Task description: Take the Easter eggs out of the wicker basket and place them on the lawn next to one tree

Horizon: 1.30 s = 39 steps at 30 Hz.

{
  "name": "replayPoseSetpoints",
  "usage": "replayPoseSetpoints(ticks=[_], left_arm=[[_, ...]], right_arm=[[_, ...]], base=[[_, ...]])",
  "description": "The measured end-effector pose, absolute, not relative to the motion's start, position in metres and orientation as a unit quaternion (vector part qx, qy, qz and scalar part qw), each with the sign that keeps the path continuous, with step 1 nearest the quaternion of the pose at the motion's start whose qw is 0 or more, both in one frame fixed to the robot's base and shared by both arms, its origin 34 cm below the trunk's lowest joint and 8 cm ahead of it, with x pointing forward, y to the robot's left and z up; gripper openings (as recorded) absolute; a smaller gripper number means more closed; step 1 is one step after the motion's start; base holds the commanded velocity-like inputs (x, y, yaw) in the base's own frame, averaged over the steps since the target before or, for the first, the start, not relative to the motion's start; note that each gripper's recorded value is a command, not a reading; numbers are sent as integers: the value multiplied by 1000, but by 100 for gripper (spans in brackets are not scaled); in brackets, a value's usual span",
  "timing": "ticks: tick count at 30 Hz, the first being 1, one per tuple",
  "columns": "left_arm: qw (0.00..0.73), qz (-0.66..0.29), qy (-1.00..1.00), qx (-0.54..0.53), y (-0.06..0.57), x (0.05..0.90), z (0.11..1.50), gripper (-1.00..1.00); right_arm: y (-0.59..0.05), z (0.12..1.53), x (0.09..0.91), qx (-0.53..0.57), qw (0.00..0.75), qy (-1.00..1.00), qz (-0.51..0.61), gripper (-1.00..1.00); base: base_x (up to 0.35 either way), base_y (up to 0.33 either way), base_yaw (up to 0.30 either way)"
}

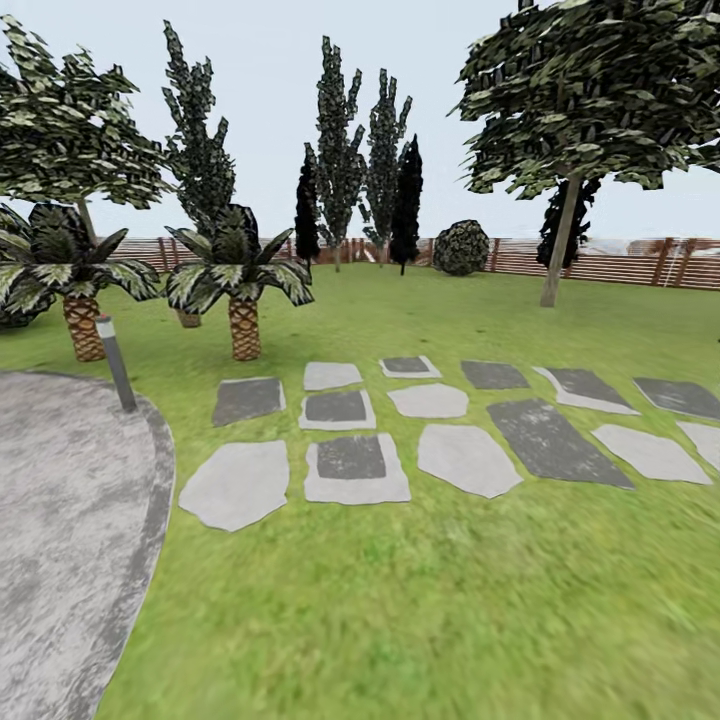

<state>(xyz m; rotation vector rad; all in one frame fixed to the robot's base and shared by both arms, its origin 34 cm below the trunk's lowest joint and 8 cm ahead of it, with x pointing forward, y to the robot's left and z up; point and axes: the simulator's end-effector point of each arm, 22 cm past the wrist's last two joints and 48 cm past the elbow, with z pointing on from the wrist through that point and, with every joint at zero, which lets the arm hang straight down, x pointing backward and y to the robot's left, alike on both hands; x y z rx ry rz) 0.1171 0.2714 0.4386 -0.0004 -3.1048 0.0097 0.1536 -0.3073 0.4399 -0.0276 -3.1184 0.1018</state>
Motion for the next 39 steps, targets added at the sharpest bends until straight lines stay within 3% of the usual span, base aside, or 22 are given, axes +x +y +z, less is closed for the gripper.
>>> replayPoseSetpoints(ticks=[6,26,39], left_arm=[[18,3,-1000,0,271,117,439,100],[18,3,-1000,0,271,117,439,100],[18,3,-1000,0,271,117,439,100]], right_arm=[[-307,440,154,-9,10,-999,32,100],[-307,440,154,-9,11,-999,33,100],[-307,440,154,-9,10,-999,33,100]], base=[[340,0,-207],[340,0,-10],[340,0,-129]])
